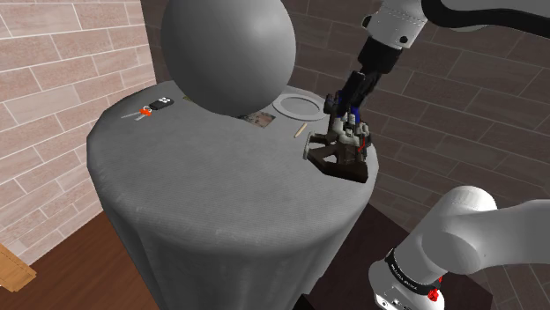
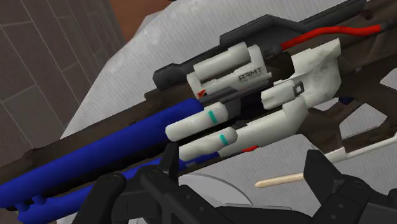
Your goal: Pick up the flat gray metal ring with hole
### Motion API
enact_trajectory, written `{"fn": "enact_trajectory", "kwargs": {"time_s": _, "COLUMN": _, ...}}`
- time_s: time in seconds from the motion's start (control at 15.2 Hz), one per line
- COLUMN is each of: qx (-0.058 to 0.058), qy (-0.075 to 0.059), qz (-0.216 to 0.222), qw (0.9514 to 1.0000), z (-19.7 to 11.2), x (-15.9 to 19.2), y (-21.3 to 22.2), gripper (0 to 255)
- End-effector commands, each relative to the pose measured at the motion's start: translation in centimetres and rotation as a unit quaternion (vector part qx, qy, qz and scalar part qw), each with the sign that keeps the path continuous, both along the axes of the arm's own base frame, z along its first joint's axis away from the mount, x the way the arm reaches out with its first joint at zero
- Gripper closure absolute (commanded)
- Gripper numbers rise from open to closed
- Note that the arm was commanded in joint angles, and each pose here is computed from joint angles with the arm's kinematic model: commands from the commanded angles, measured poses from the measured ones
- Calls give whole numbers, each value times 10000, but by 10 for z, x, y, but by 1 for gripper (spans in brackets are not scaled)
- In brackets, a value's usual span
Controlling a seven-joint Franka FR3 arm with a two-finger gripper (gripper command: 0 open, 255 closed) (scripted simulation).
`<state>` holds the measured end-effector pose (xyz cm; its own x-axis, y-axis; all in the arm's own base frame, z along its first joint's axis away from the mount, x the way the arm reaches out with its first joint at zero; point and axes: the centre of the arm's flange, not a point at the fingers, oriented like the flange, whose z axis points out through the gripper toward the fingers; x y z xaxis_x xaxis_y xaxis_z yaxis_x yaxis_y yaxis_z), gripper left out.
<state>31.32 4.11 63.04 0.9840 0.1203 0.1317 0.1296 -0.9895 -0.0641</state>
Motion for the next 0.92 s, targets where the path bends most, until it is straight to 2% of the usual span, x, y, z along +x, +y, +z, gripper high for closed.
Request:
{"fn": "enact_trajectory", "kwargs": {"time_s": 0.0, "qx": 0, "qy": 0, "qz": 0, "qw": 10000, "z": 0, "x": 0, "y": 0, "gripper": 0}}
{"fn": "enact_trajectory", "kwargs": {"time_s": 0.4, "qx": -124, "qy": 282, "qz": -506, "qw": 9982, "z": -8, "x": 82, "y": 31, "gripper": 0}}
{"fn": "enact_trajectory", "kwargs": {"time_s": 0.86, "qx": -268, "qy": 610, "qz": -1093, "qw": 9918, "z": -24, "x": 180, "y": 57, "gripper": 0}}
